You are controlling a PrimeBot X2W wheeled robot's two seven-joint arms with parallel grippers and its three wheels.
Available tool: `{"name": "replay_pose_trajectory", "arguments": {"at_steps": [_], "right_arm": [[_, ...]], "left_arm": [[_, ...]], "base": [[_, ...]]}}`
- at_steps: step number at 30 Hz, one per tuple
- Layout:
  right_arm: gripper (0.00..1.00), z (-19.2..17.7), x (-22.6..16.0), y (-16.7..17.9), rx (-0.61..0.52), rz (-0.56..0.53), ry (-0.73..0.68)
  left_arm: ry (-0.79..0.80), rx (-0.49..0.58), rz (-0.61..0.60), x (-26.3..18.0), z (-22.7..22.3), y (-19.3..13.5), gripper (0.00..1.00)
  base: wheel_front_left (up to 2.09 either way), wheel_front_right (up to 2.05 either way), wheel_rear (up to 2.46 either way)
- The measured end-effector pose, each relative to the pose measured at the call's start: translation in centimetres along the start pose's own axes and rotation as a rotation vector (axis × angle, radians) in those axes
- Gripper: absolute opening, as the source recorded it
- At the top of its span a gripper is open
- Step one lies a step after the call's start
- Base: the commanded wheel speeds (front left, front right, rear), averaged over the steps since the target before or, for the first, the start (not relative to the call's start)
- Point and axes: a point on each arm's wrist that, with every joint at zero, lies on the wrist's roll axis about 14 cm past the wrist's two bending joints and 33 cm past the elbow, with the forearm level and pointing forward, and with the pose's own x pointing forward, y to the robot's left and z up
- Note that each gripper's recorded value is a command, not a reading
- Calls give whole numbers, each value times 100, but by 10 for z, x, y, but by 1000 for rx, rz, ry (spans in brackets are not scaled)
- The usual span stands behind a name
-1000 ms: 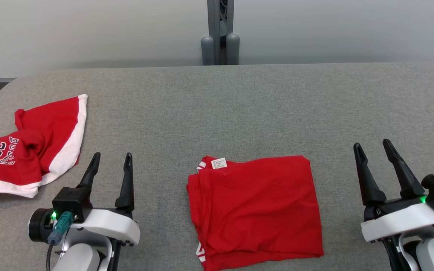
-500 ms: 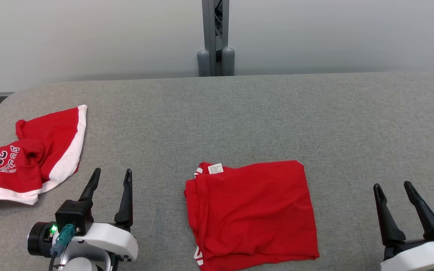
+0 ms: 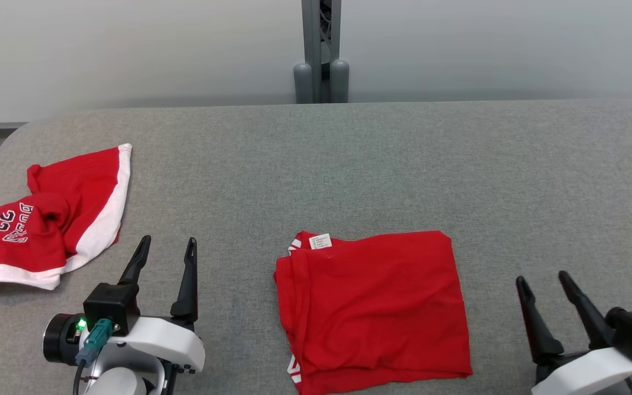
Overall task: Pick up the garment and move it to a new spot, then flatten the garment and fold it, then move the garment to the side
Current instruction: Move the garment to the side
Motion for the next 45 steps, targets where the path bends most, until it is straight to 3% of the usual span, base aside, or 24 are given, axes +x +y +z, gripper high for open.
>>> {"name": "replay_pose_trajectory", "arguments": {"at_steps": [11, 17, 18, 19, 20, 25, 27, 30, 38, 45], "right_arm": [[100, -86, 29, 54, 79, 162, 268], [100, -122, 37, 62, 80, 184, 415], [44, -124, 40, 64, 82, 189, 421], [18, -125, 41, 64, 84, 189, 424], [0, -127, 42, 64, 89, 183, 431], [0, -121, 48, 59, 53, 176, 391], [0, -114, 51, 43, -58, 156, 352], [0, -104, 52, 13, -132, 76, 310], [0, -88, 26, -46, -135, -131, 258], [0, -72, -20, -112, -131, -361, 220]], "left_arm": [[24, -11, 41, 3, -10, 12, 100], [55, -10, 64, 5, -23, 19, 100], [58, -10, 64, 6, -24, 19, 100], [59, -11, 63, 8, -25, 19, 100], [61, -11, 61, 9, -26, 18, 100], [54, -10, 30, 20, -25, 9, 100], [47, 5, 7, 25, -24, 5, 100], [21, 8, -45, 34, -17, -11, 100], [-6, 13, -238, 55, -7, -74, 100], [-26, 11, -453, 67, 1, -144, 100]], "base": [[0, 0, 0], [0, 0, 0], [0, 0, 0], [0, 0, 0], [0, 0, 0], [0, 0, 0], [0, 0, 0], [0, 0, 0], [0, 0, 0], [0, 0, 0]]}}
